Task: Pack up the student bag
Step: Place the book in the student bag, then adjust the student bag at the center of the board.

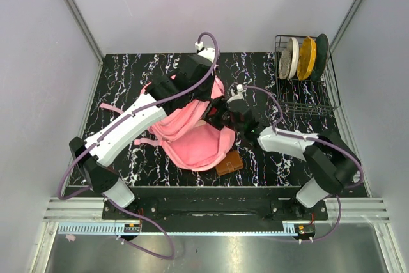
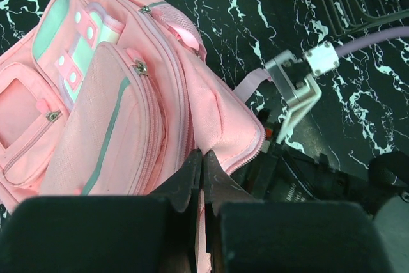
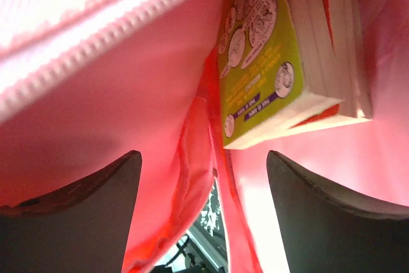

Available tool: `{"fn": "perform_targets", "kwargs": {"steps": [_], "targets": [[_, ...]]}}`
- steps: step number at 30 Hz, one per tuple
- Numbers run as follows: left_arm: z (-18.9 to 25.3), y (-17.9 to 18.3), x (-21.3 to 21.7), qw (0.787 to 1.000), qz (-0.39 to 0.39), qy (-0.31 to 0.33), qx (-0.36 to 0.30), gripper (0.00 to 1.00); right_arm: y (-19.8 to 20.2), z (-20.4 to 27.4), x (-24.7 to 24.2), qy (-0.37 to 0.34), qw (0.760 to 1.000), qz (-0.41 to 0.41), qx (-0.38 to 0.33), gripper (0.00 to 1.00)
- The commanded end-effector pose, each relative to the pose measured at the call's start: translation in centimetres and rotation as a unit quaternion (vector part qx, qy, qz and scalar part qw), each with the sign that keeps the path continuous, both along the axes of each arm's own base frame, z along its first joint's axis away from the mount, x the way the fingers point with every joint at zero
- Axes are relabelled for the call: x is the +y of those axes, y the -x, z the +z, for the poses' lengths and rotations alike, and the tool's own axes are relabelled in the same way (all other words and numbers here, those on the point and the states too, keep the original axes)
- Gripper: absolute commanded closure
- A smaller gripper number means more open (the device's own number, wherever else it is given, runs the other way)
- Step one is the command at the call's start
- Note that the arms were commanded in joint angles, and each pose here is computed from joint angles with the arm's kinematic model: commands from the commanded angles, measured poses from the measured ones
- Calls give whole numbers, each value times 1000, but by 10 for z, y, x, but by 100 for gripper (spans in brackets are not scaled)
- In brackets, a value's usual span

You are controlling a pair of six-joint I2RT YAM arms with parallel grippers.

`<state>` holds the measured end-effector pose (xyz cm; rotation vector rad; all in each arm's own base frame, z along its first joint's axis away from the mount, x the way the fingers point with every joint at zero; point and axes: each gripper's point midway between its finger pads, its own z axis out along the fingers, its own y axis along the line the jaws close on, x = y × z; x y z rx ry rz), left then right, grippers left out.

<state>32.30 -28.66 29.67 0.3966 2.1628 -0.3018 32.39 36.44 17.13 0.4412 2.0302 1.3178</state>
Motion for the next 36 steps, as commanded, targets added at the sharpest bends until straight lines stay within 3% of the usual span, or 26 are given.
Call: {"fn": "perform_targets", "kwargs": {"steps": [1, 3, 7, 12, 13, 15, 16, 17, 19, 20, 22, 24, 28, 31, 36], "targets": [[65, -11, 5, 993, 27, 82, -86, 100, 17, 16, -21, 22, 999, -1, -30, 16], [63, -10, 7, 993, 29, 81, -86, 100, 30, 4, -37, 36, 999, -6, -23, 16], [63, -12, 7, 992, 29, 89, -90, 100, 47, 33, -60, 42, 997, -10, -56, 16], [62, -11, -7, 991, 5, 108, -85, 100, 72, 38, -80, 72, 996, 7, -56, 16], [59, -10, -10, 991, -4, 110, -79, 94, 76, 46, -87, 66, 996, 1, -63, 16], [53, -7, -14, 992, -15, 107, -72, 65, 82, 31, -104, 86, 995, -20, -44, 16], [52, -5, -15, 992, -23, 108, -68, 55, 87, 39, -112, 76, 995, -30, -49, 15], [55, -2, -13, 991, -29, 107, -72, 56, 93, 26, -122, 89, 995, -40, -30, 14], [60, 1, -5, 990, -22, 109, -82, 44, 101, 37, -130, 62, 996, -48, -36, 13], [62, 3, -1, 990, -18, 111, -86, 22, 104, 32, -134, 64, 996, -51, -33, 12], [72, 11, 10, 988, -14, 121, -99, 16, 108, 34, -139, 63, 996, -54, -35, 12], [79, 20, 21, 986, -9, 132, -106, 4, 110, 30, -140, 77, 996, -49, -28, 12], [75, 29, 48, 985, 31, 130, -113, 1, 113, 20, -124, 85, 996, -9, -11, 12], [45, 31, 71, 986, 79, 109, -95, 1, 112, 8, -111, 93, 996, 17, 8, 12], [-34, 57, 102, 984, 149, 101, -12, 1, 107, -6, -88, 107, 992, 56, 35, 13]]}}
